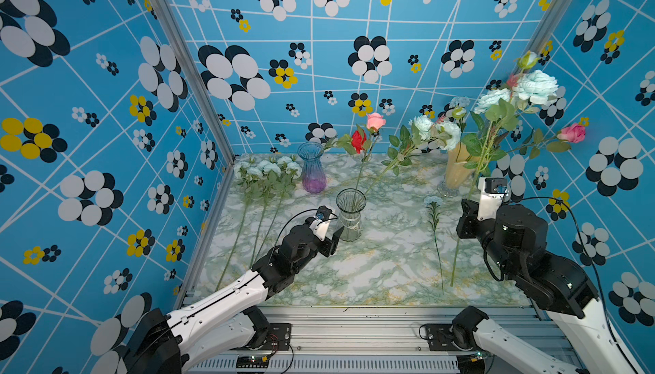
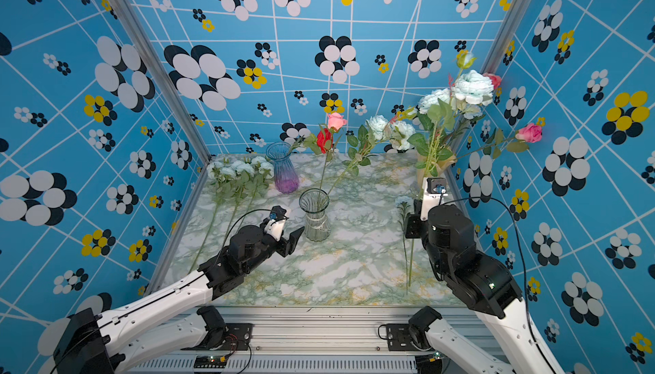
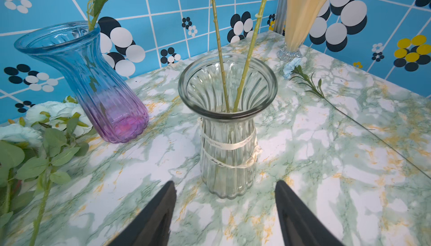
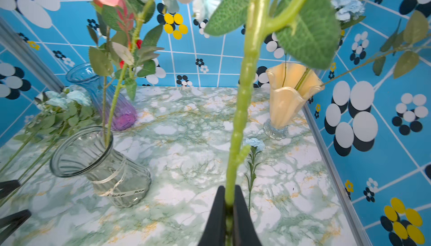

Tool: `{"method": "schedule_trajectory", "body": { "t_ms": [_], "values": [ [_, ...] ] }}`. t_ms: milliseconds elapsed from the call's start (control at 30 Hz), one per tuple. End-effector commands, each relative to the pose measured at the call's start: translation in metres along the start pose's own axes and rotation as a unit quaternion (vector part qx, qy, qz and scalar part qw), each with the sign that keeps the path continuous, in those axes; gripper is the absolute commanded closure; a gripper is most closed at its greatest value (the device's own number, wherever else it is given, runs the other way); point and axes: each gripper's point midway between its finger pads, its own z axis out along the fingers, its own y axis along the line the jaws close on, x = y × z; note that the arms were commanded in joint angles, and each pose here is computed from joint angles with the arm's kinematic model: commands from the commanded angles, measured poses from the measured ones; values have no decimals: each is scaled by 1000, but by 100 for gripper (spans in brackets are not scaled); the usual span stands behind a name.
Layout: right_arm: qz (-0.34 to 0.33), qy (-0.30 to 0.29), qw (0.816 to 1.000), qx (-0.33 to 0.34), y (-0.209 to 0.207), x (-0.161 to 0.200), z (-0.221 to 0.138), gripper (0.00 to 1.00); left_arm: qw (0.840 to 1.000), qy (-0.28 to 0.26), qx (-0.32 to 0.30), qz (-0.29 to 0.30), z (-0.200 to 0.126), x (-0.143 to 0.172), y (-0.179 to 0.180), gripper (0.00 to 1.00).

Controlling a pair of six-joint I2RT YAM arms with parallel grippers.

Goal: Pick out blue flowers from the vase
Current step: Place the flower at the center of the board.

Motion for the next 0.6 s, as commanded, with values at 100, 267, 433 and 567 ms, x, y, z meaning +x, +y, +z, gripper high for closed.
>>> {"method": "schedule_trajectory", "body": {
  "t_ms": [100, 267, 433, 567],
  "values": [
    [41, 37, 998, 38, -19, 33, 21, 100, 998, -53, -34, 6, -13, -25, 12, 30],
    [60, 68, 996, 23, -14, 48, 42, 100, 998, -56, -36, 5, -16, -28, 14, 30],
    [88, 109, 990, -5, -4, 72, 71, 100, 998, -55, -39, 6, -17, -28, 15, 31],
    [103, 138, 985, -29, 5, 89, 90, 100, 998, -54, -40, 6, -17, -28, 15, 31]
  ]
}}
